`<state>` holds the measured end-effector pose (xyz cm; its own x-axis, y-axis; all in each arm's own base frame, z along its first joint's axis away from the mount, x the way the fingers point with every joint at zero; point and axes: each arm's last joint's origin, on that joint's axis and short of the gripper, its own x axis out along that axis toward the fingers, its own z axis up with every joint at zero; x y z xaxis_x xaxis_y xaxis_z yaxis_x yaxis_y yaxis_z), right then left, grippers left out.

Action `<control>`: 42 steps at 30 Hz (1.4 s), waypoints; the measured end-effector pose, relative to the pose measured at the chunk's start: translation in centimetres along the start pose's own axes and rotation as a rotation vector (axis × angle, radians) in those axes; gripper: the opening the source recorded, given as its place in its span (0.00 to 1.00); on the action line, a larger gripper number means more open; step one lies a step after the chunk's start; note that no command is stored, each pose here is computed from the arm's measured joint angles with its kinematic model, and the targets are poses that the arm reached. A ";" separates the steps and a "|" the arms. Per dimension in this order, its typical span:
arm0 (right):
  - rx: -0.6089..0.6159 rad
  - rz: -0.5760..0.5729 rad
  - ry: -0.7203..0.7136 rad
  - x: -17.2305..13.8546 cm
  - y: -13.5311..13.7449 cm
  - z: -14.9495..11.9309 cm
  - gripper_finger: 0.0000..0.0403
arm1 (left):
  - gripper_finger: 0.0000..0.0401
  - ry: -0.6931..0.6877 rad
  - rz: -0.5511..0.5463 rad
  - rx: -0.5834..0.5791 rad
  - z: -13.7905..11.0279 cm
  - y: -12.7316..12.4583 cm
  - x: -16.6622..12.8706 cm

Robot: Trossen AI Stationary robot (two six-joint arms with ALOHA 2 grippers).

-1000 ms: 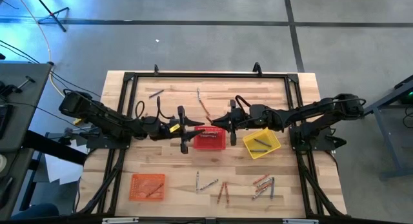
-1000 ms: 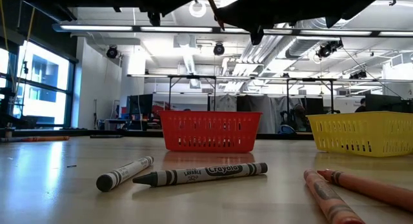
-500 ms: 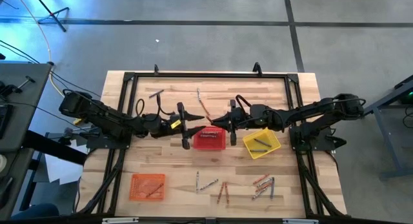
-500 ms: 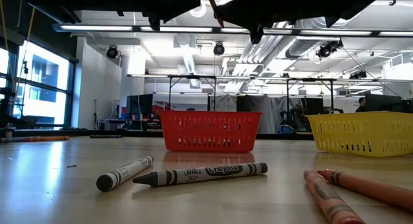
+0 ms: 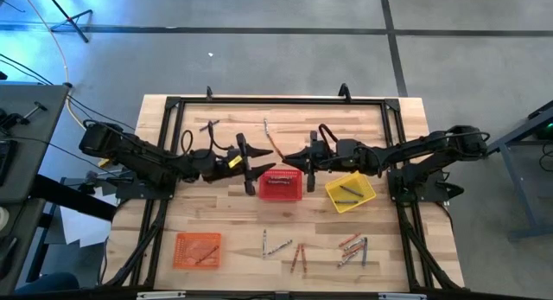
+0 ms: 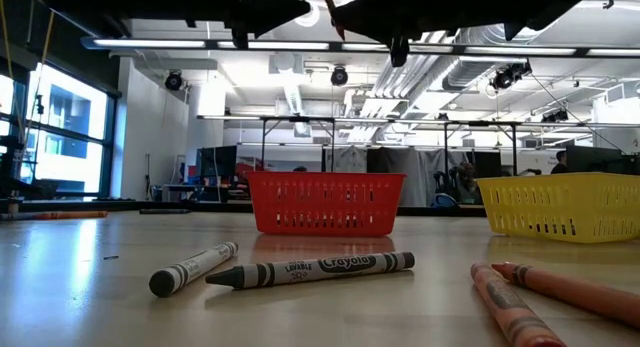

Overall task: Sort crayons
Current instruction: Put the orange crayon into the orange bin

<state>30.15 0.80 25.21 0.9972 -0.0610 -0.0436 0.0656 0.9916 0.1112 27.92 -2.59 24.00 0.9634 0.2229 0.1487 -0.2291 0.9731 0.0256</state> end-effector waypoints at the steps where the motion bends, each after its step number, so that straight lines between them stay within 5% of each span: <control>1: 0.001 0.001 -0.006 0.0 0.0 0.1 0.01 | 0.42 -0.004 0.004 -0.001 0.0 0.1 0.0; 42: 0.013 -0.018 -0.052 0.2 0.2 0.2 0.01 | 0.42 -0.024 -0.035 -0.074 1.8 0.9 2.1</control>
<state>30.34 0.99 25.45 0.9963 -0.0852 0.0061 0.0838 0.9888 0.1239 29.50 -1.36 26.10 0.9668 0.1885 0.1726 -0.1839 0.9820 -0.0423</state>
